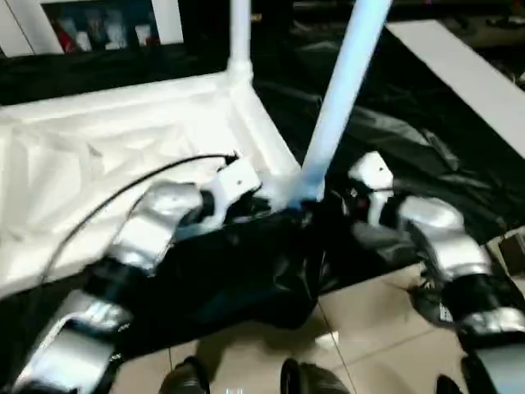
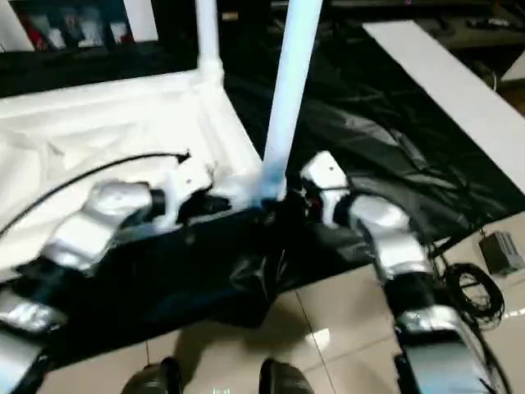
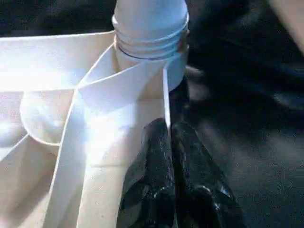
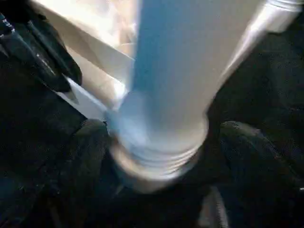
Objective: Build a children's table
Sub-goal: Rotate leg to tighten
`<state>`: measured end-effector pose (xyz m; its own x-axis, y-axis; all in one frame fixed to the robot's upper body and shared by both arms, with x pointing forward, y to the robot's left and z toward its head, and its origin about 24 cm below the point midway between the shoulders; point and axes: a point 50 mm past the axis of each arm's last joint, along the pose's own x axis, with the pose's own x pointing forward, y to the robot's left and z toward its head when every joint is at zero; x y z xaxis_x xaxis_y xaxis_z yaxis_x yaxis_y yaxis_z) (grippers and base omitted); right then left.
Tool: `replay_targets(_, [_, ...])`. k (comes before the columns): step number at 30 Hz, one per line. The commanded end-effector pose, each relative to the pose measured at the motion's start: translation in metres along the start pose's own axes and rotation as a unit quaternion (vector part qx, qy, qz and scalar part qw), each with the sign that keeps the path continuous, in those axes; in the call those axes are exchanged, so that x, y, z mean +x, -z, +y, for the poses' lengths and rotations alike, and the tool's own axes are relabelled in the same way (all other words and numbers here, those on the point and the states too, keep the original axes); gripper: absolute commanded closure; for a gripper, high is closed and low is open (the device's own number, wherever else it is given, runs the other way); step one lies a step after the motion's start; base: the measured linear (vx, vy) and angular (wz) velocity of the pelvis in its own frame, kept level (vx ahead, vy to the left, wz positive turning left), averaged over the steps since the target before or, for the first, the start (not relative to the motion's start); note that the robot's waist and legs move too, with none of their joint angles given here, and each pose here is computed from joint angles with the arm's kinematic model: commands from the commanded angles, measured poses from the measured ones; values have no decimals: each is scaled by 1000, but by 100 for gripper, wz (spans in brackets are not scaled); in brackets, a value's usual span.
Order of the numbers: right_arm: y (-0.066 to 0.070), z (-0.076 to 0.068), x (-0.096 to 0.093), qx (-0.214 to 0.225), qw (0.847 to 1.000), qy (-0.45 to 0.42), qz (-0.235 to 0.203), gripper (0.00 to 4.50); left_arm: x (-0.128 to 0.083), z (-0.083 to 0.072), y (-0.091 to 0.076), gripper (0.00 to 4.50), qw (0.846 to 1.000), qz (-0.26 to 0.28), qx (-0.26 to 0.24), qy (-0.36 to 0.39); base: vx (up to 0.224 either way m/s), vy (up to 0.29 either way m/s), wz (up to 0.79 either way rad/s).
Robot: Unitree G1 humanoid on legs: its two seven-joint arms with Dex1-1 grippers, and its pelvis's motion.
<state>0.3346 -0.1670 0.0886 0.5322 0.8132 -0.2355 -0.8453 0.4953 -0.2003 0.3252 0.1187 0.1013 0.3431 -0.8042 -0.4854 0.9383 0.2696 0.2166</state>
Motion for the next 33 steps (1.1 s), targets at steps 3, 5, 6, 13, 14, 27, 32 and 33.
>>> replay_targets(3, [-2, 5, -3, 2, 999, -40, 2, 48, 6, -25, 10, 450, 994, 0, -7, 105, 0, 0, 0])
replay_targets(5, [0, 9, -4, 1, 998, -59, 9, 48, 5, -27, 10, 450, 994, 2, -6, 111, 0, 0, 0])
replay_targets(6, [0, 10, -4, 3, 998, -65, 10, 48, 5, -26, 10, 450, 994, 2, -6, 109, 0, 0, 0])
replay_targets(13, [0, 12, -2, 11, 997, -72, 11, 90, 4, -26, 10, 450, 994, 3, -8, 106, 0, 0, 0])
replay_targets(14, [0, 12, -2, 11, 997, -72, 11, 99, 4, -26, 10, 450, 994, 3, -8, 106, 0, 0, 0])
replay_targets(27, [6, 16, 3, 28, 998, -56, 15, 180, 4, -25, 13, 450, 995, 7, -17, 97, 0, 0, 0])
replay_targets(32, [13, 10, 12, 49, 998, 34, 14, 182, 10, -20, 16, 450, 998, 15, -34, 58, 0, 0, 0])
replay_targets(33, [18, 10, 22, 78, 993, 90, 7, 182, 16, -13, 18, 450, 998, 22, -51, 6, 0, 0, 0])
